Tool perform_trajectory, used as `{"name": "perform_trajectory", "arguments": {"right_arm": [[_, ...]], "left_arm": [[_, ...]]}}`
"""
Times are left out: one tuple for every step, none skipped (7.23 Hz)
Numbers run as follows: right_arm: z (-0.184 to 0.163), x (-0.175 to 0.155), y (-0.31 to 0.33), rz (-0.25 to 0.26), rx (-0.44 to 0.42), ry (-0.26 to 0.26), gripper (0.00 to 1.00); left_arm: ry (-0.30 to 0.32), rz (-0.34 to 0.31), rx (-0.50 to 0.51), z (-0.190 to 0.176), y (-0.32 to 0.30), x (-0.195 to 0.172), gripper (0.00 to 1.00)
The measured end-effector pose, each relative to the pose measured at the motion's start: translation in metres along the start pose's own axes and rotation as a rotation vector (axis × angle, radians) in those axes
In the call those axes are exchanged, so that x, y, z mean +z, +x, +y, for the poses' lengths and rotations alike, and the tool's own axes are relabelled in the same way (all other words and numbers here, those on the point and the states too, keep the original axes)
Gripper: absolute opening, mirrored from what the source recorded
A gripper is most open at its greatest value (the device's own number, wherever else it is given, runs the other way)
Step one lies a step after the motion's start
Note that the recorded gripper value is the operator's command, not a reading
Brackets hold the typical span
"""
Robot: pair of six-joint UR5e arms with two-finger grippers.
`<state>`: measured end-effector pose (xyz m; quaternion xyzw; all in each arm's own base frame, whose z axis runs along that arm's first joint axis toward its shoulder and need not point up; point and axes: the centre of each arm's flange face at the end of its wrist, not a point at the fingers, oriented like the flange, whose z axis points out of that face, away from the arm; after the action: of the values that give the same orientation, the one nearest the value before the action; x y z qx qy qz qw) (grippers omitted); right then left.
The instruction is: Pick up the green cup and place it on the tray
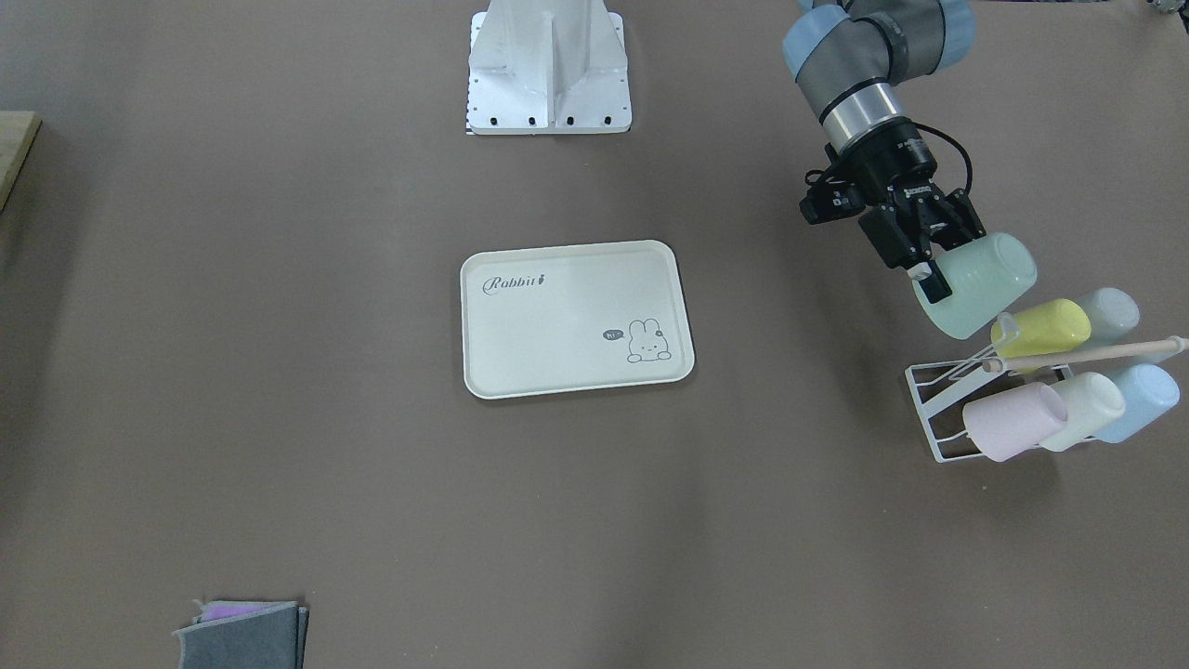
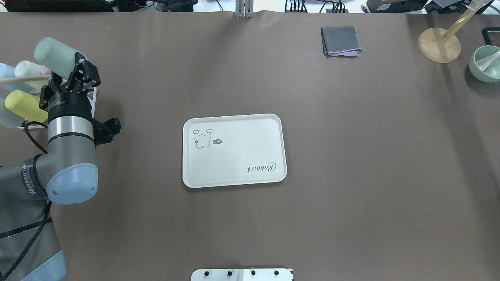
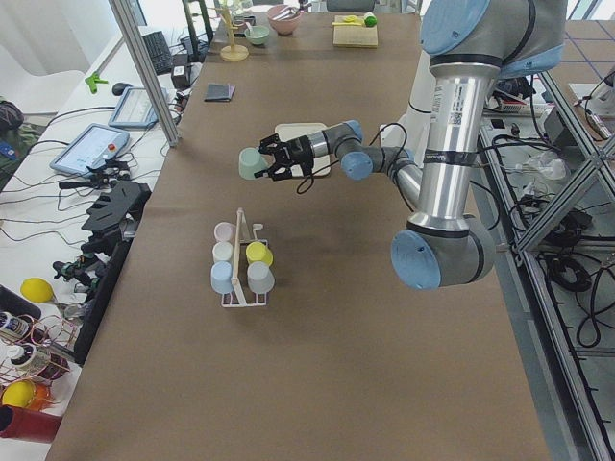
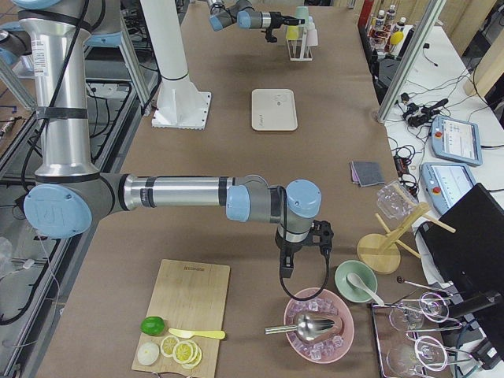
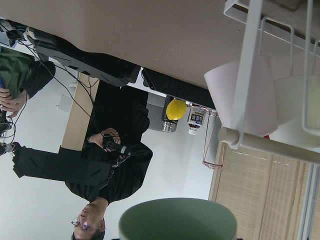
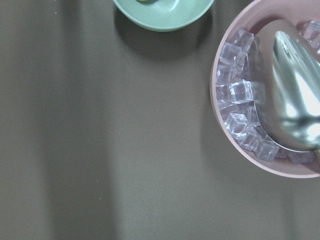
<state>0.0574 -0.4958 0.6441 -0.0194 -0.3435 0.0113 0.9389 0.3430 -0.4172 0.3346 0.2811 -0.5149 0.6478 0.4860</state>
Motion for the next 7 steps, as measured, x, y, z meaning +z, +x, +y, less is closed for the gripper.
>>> {"name": "perform_trajectory", "arguments": {"right_arm": [[0.0, -0.001, 0.001, 0.011, -0.001, 0.002, 1.0], [0.001, 0.001, 0.002, 0.022, -0.002, -0.002, 1.0], [0.003, 0.006, 0.003, 0.029, 0.0, -0.011, 1.0], [0.006, 0.01, 0.006, 0.031, 0.004, -0.02, 1.0], [0.005, 0.011, 0.006, 0.029, 0.007, -0.022, 1.0], [0.004, 0.011, 0.005, 0.028, 0.01, -0.022, 1.0], [0.004, 0.012, 0.005, 0.029, 0.014, -0.023, 1.0]], "left_arm": [[0.018, -0.042, -0.096, 0.003, -0.009, -0.004, 0.41], [0.054, -0.087, -0.201, 0.001, -0.011, -0.006, 0.36], [0.103, -0.122, -0.281, -0.003, -0.01, -0.007, 0.38], [0.139, -0.145, -0.33, -0.003, -0.012, -0.009, 0.39], [0.176, -0.169, -0.383, -0.001, -0.02, -0.014, 0.39], [0.246, -0.201, -0.465, -0.001, -0.032, -0.019, 0.38], [0.329, -0.228, -0.564, -0.001, -0.04, -0.025, 0.36]]}}
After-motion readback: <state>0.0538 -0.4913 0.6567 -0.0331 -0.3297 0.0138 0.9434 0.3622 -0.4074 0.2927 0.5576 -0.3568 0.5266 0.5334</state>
